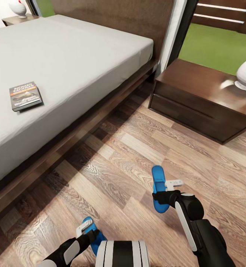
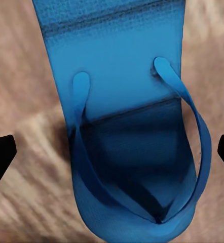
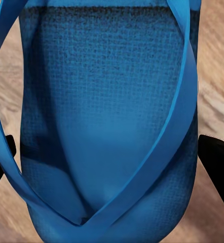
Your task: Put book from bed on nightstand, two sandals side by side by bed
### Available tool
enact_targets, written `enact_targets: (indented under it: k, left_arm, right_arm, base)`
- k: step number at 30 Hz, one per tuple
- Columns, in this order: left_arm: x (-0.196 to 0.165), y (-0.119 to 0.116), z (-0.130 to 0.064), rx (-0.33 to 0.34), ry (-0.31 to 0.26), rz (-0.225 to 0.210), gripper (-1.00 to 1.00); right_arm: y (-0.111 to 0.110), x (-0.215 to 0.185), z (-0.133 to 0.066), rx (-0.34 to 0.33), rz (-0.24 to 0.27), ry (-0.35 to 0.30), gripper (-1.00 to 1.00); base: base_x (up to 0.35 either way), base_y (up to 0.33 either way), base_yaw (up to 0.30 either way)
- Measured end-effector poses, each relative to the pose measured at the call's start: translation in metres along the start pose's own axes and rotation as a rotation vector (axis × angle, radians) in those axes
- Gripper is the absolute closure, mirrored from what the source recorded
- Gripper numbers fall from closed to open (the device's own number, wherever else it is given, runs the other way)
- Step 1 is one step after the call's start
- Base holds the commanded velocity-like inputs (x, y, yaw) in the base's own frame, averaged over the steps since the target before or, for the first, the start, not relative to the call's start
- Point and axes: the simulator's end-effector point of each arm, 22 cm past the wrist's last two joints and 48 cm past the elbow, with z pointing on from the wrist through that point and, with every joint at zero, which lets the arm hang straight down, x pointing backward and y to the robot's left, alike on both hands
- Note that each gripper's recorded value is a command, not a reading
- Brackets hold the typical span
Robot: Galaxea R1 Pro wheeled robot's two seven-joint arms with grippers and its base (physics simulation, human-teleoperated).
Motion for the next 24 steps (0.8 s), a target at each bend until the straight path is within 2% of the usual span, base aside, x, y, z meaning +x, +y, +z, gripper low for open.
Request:
enact_targets:
  k: [8,18,24]
  left_arm:
    - [0.005,-0.005,0.002,0.007,0.006,-0.002,-1.0]
    - [0.004,-0.015,0.003,0.019,-0.02,-0.002,-1.0]
    - [0.012,-0.011,0.008,0.01,-0.006,-0.006,-1.0]
  right_arm:
    - [0.0,0.002,0.002,0.0,0.0,0.004,1.0]
    - [0.0,0.002,0.002,-0.001,0.0,0.004,1.0]
    - [0.0,0.01,0.01,-0.002,0.001,0.025,1.0]
  base:
    - [0.0,0.0,0.0]
    - [0.0,0.0,0.0]
    - [0.0,0.0,0.0]
